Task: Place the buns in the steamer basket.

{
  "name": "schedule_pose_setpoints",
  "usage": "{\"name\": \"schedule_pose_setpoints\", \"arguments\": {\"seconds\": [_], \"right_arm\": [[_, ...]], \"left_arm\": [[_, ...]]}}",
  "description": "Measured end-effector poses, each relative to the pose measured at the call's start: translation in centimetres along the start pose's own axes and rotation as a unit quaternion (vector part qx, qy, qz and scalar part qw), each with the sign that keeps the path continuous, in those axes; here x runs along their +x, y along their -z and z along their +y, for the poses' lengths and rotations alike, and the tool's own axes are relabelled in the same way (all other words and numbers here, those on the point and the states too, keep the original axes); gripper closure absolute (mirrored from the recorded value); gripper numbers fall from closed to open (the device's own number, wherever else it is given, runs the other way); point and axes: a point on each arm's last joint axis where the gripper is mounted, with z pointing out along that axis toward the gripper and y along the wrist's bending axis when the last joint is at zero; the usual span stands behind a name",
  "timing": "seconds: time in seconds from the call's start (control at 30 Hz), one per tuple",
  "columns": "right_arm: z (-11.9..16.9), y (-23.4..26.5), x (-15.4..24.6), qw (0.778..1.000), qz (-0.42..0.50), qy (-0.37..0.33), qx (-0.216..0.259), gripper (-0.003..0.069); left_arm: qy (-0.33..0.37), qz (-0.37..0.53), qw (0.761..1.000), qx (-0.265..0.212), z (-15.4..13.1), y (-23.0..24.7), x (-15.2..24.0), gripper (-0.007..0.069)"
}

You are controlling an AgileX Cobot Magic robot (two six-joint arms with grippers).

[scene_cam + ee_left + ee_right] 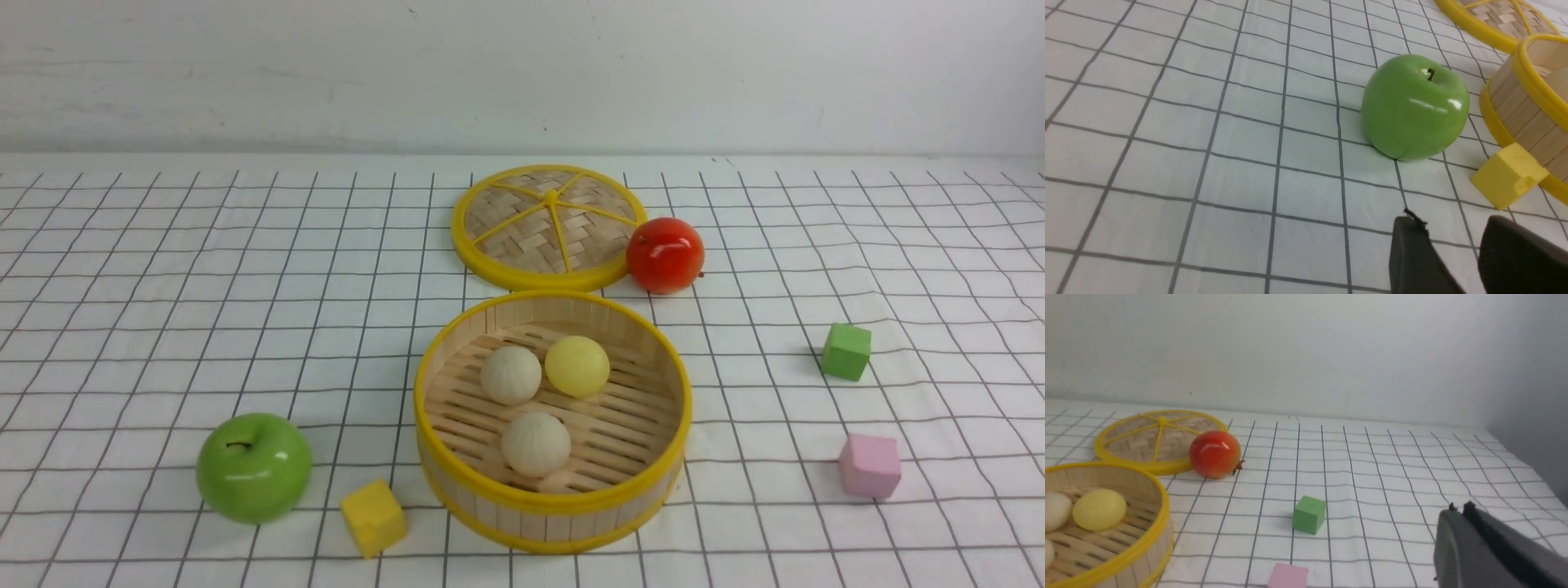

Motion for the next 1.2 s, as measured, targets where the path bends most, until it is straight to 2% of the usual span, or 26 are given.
{"name": "schedule_pose_setpoints", "arguments": {"seconds": [0.13,0.3,1.2], "right_arm": [[0.5,-1.4,6.1,0.998,0.052,-0.024,-0.008,0.0658],[0.9,-1.8,9.6,0.991,0.128,-0.041,-0.02,0.0655],[0.9,-1.9,9.6,0.991,0.122,-0.052,-0.022,0.0632]], "left_arm": [[0.0,0.0,1.0,0.0,0.0,0.0,0.0,0.0387],[0.0,0.0,1.0,0.0,0.0,0.0,0.0,0.0387],[0.0,0.0,1.0,0.0,0.0,0.0,0.0,0.0387]]}}
